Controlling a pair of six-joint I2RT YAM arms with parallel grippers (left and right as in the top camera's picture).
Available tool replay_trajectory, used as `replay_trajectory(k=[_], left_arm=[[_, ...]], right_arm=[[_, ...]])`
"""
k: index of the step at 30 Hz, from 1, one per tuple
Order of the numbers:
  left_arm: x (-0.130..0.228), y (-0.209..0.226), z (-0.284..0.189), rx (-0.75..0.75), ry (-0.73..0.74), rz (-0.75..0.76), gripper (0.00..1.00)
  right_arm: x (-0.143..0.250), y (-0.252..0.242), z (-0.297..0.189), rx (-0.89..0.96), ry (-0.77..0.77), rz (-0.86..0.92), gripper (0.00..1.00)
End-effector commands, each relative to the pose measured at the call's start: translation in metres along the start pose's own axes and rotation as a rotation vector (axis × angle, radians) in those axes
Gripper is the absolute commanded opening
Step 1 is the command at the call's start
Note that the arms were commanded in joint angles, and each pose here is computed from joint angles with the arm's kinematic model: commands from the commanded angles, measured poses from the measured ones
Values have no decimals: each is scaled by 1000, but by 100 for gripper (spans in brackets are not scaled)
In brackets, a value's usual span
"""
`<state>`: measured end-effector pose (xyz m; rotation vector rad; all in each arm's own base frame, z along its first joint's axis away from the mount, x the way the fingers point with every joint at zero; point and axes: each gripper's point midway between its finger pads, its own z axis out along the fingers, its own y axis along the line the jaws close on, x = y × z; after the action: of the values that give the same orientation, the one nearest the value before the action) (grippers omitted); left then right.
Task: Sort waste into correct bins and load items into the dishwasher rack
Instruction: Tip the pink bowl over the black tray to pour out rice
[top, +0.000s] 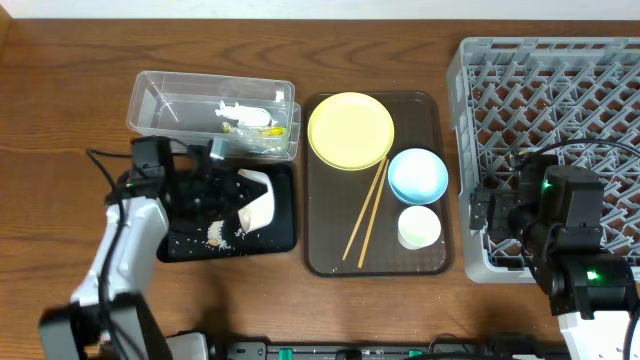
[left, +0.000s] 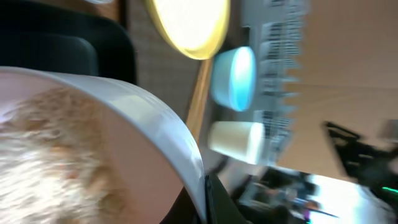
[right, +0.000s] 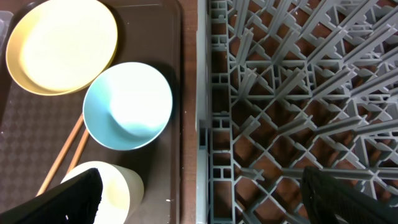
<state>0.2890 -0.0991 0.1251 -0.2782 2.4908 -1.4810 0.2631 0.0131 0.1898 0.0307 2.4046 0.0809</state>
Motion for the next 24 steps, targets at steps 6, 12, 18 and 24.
replay_trajectory(k=[6,12,18,24], left_arm=[[-6,-6,-6,429,65,-235,6],[-6,12,1,426,83,-339,6],[-7,12,0,421,117,-514,6],[-12,16,-6,413,156,-819,6]], right_arm=[[-8,-1,-5,1,-23,1,99],[-7,-1,-5,1,-22,2,99],[-7,-1,-5,1,-21,2,99],[-7,-1,-5,1,-21,2,99]])
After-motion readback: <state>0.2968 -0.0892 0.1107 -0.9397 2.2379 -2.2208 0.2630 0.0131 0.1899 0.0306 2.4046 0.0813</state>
